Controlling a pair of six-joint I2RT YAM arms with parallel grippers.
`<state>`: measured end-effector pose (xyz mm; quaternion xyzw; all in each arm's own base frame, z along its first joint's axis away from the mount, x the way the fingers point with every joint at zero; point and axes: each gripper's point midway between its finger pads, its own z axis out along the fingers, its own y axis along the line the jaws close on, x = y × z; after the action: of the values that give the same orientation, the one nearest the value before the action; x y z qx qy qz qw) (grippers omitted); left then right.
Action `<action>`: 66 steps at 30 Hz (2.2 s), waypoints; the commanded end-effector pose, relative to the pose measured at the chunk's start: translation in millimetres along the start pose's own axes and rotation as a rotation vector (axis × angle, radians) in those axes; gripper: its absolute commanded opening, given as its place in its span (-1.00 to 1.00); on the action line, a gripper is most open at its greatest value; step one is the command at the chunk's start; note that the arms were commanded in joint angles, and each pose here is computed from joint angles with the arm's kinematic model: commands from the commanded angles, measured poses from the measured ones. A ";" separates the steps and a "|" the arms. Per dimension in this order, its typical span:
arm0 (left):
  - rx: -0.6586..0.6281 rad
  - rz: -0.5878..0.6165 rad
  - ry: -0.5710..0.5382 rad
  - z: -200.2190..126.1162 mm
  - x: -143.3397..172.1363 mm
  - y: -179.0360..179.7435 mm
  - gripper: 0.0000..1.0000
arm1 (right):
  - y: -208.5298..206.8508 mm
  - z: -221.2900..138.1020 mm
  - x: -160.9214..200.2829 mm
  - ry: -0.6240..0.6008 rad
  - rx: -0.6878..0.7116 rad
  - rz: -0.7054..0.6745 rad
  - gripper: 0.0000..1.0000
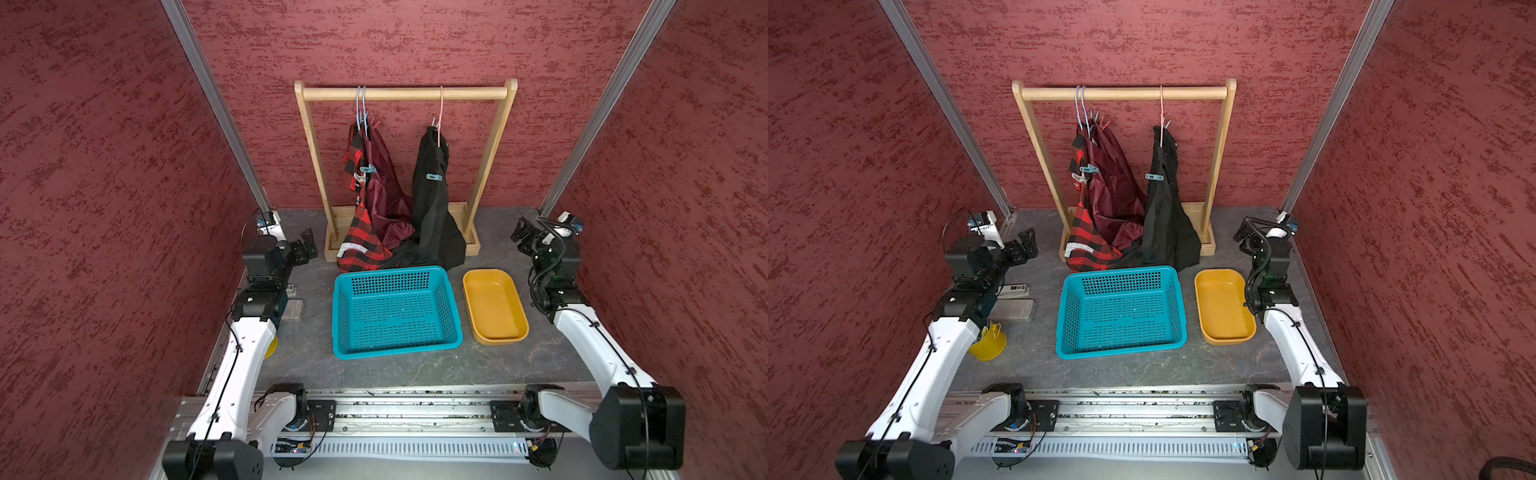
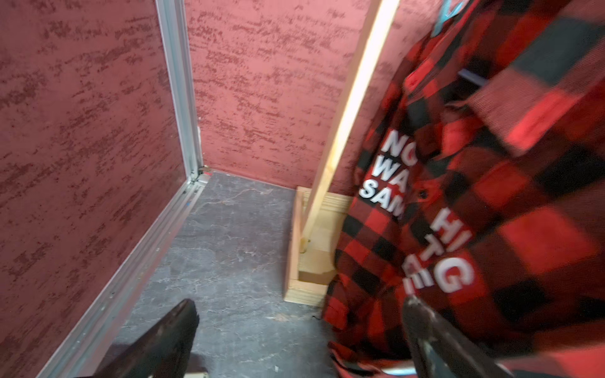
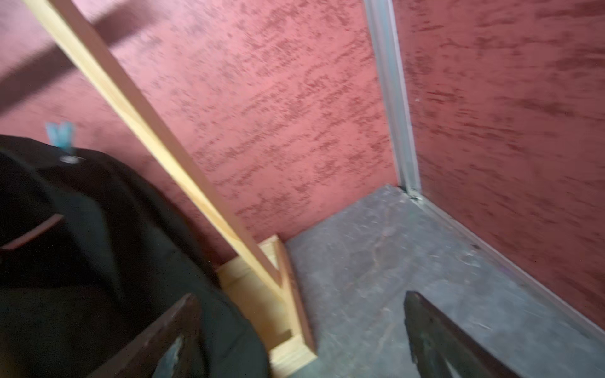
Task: Remove the clothespins securing long-sleeve shirts to the hanger
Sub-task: Pick up the hanger from the clothesline.
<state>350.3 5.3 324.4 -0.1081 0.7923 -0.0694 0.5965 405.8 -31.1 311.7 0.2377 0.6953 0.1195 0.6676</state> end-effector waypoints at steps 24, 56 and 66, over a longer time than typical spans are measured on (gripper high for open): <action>0.656 0.232 0.404 -10.8 8.6 -325.9 0.99 | 81.2 -79.3 -20.8 0.187 -0.308 0.202 0.99; 0.684 0.167 0.370 46.0 0.2 -361.5 -0.19 | 163.7 -106.2 80.9 0.494 -0.461 -0.088 0.99; 0.652 0.193 0.284 38.2 -25.5 -359.5 -1.00 | 172.1 -99.7 83.5 0.498 -0.481 -0.104 0.99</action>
<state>421.9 -336.0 411.4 0.1757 0.8188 -0.2875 0.4648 332.5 168.1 305.4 0.0099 0.8194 0.2898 0.4944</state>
